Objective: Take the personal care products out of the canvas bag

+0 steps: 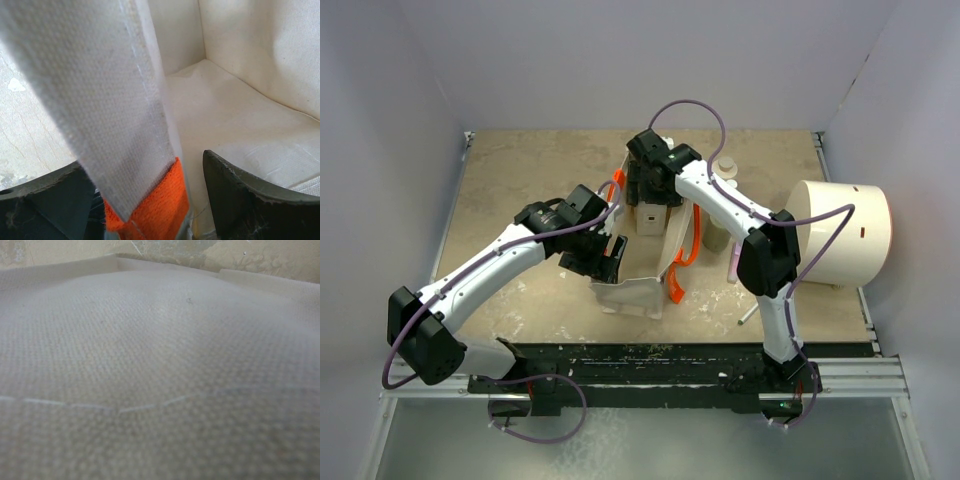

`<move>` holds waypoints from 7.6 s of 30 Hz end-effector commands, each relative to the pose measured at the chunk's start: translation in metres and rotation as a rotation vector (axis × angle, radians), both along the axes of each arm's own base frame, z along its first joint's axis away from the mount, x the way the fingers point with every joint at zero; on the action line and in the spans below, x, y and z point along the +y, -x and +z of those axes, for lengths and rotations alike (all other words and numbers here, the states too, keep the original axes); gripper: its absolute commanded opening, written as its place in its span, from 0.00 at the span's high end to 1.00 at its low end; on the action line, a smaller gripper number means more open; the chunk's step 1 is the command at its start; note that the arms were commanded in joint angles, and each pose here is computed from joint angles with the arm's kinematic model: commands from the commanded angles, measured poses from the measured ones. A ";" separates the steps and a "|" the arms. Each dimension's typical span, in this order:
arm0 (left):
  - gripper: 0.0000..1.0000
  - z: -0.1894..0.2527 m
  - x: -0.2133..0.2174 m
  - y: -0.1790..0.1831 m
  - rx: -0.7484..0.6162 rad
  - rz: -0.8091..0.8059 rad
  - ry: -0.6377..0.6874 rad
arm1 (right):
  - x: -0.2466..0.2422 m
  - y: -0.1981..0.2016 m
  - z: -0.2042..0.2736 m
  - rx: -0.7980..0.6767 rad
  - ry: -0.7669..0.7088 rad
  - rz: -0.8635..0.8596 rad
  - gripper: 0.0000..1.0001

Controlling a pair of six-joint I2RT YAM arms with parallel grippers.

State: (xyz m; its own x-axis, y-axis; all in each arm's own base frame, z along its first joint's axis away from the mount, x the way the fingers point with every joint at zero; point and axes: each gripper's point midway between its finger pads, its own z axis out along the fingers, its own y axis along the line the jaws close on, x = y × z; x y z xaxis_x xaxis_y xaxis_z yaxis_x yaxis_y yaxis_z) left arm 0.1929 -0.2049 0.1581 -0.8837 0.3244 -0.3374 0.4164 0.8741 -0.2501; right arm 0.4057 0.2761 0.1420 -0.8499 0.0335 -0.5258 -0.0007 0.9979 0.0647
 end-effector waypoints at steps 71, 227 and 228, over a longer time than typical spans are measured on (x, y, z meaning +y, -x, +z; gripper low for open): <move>0.09 0.029 -0.002 -0.011 -0.129 0.041 0.076 | -0.169 0.172 0.257 -0.513 -0.408 -0.151 1.00; 0.00 0.082 0.029 -0.018 -0.294 0.159 0.045 | 0.019 -0.034 0.147 -0.340 -0.320 -0.025 0.88; 0.01 0.082 0.029 -0.018 -0.293 0.160 0.047 | 0.019 -0.031 0.153 -0.343 -0.340 -0.021 0.90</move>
